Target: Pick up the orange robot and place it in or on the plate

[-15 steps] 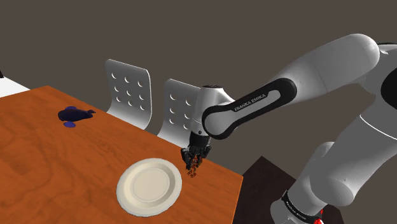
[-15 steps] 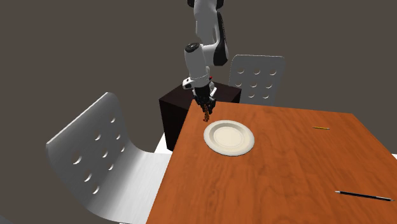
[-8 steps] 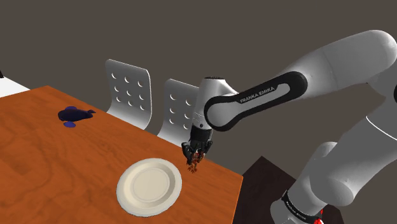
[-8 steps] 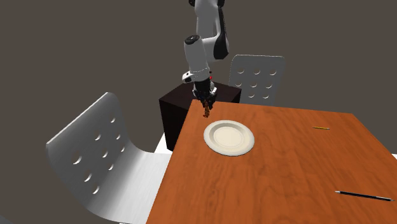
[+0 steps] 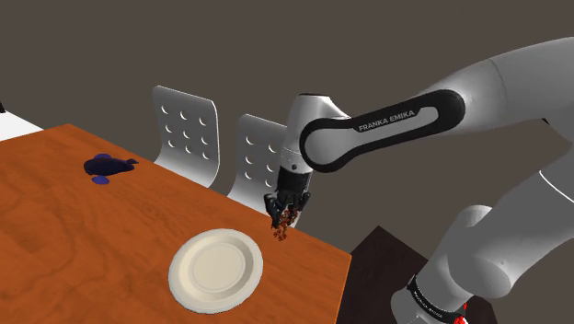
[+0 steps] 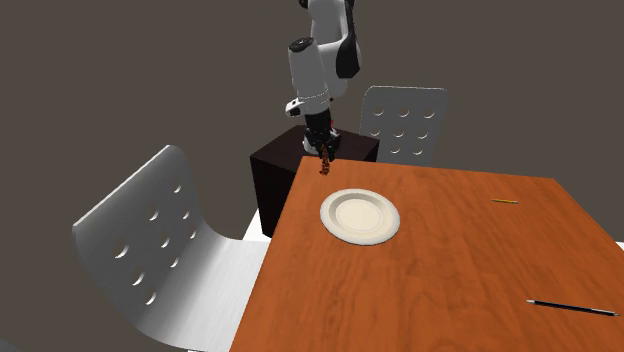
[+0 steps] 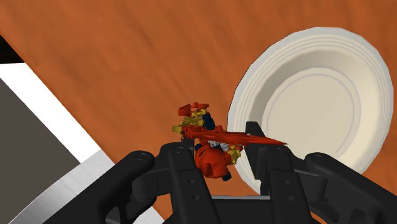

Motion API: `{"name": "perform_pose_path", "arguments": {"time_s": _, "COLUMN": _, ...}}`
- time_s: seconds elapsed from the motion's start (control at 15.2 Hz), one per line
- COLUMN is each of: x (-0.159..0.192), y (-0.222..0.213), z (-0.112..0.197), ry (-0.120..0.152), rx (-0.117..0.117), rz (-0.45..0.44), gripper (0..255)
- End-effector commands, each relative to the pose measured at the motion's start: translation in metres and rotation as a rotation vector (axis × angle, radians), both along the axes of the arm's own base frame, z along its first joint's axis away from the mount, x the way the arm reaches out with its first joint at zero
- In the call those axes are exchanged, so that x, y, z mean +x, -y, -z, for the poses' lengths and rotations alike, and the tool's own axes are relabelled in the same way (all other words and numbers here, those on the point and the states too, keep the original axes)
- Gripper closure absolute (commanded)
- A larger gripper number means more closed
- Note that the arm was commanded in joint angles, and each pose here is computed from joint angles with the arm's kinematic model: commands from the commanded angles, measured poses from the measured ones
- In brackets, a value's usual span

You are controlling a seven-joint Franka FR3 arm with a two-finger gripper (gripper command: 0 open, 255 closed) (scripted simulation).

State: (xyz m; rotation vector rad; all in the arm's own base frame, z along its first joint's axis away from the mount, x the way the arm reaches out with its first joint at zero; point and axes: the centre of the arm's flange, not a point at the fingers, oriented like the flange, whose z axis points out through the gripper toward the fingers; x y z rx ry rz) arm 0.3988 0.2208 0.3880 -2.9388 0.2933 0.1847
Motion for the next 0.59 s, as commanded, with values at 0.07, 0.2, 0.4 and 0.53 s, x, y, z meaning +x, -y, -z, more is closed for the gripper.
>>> {"name": "perform_pose_path", "arguments": {"time_s": 0.07, "x": 0.000, "y": 0.000, "z": -0.013, "ry": -0.001, "rx": 0.000, "rz": 0.000, "gripper": 255}}
{"name": "perform_pose_path", "arguments": {"time_s": 0.2, "x": 0.010, "y": -0.024, "z": -0.013, "ry": -0.001, "rx": 0.000, "rz": 0.000, "gripper": 255}}
{"name": "perform_pose_path", "arguments": {"time_s": 0.4, "x": 0.026, "y": -0.061, "z": -0.012, "ry": -0.001, "rx": 0.000, "rz": 0.000, "gripper": 255}}
{"name": "perform_pose_path", "arguments": {"time_s": 0.53, "x": 0.036, "y": -0.085, "z": -0.011, "ry": -0.001, "rx": 0.000, "rz": 0.000, "gripper": 255}}
